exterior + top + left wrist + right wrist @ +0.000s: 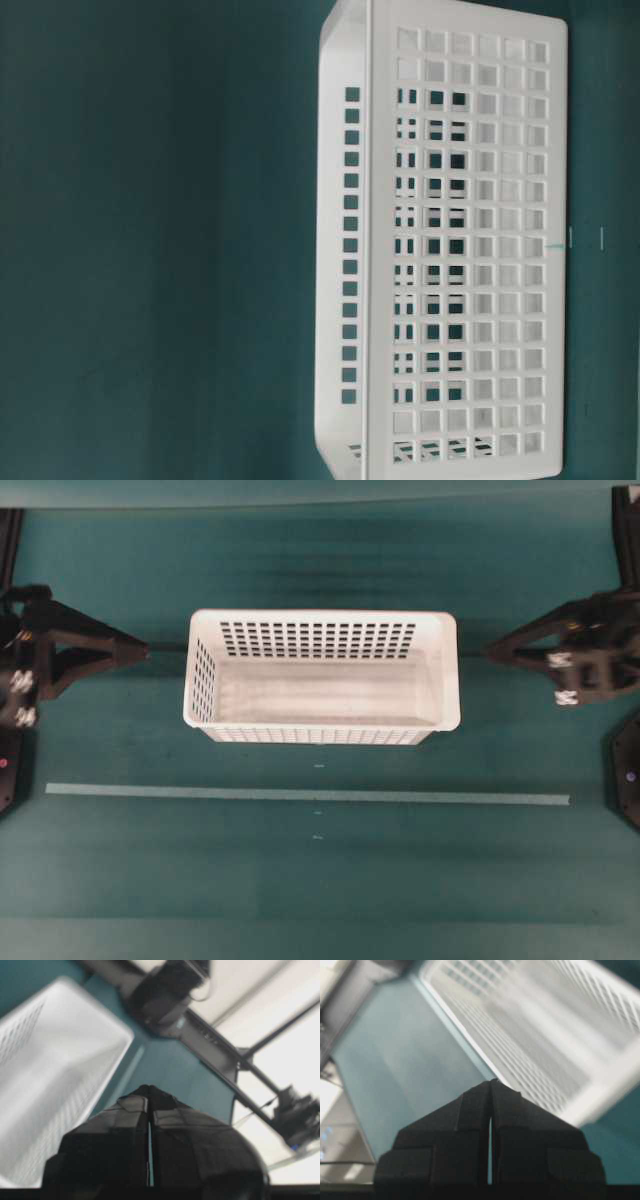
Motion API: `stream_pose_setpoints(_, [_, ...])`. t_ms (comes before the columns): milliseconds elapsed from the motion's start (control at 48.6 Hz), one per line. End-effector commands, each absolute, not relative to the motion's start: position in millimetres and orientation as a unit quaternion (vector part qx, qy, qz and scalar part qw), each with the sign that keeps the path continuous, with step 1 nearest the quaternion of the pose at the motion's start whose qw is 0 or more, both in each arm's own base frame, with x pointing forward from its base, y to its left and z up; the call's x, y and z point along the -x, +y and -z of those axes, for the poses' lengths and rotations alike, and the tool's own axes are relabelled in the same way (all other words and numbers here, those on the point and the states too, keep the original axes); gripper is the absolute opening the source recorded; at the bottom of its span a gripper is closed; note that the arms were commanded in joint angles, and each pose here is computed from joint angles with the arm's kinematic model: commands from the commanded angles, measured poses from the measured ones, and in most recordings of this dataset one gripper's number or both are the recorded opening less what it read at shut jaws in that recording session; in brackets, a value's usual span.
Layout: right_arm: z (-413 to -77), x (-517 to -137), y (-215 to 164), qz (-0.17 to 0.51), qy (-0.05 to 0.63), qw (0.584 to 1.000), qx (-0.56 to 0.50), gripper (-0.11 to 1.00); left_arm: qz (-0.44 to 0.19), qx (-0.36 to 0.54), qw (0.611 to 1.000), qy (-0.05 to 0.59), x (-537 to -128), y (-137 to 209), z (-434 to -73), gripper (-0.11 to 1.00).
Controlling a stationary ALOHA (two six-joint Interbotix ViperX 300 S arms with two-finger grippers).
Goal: Lift the white basket with both hands.
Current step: 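Move both open grippers inward to the basket's left and right end rims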
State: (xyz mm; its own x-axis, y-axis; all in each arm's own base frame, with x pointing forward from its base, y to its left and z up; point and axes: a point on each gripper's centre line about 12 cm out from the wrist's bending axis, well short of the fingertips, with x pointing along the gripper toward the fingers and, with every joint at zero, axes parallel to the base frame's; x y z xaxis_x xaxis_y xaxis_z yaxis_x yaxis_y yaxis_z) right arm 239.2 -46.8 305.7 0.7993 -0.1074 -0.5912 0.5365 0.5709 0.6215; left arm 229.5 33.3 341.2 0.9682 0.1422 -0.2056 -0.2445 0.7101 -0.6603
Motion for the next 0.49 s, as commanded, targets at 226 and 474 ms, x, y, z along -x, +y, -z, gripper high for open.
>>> stream_pose_setpoints(226, [-296.5, -251.7, -65.5, 0.275, 0.335, 0.756, -0.49, 0.0, -0.186, 0.485, 0.843, 0.135, -254.0, 50.7, -343.6, -0.03])
stream_pose_setpoints(474, [-284.2, -262.0, -80.9, 0.339, 0.411, 0.695, -0.484, 0.0, -0.302, 0.54, 0.746, 0.247, -264.4, 65.9, -309.0, -0.03])
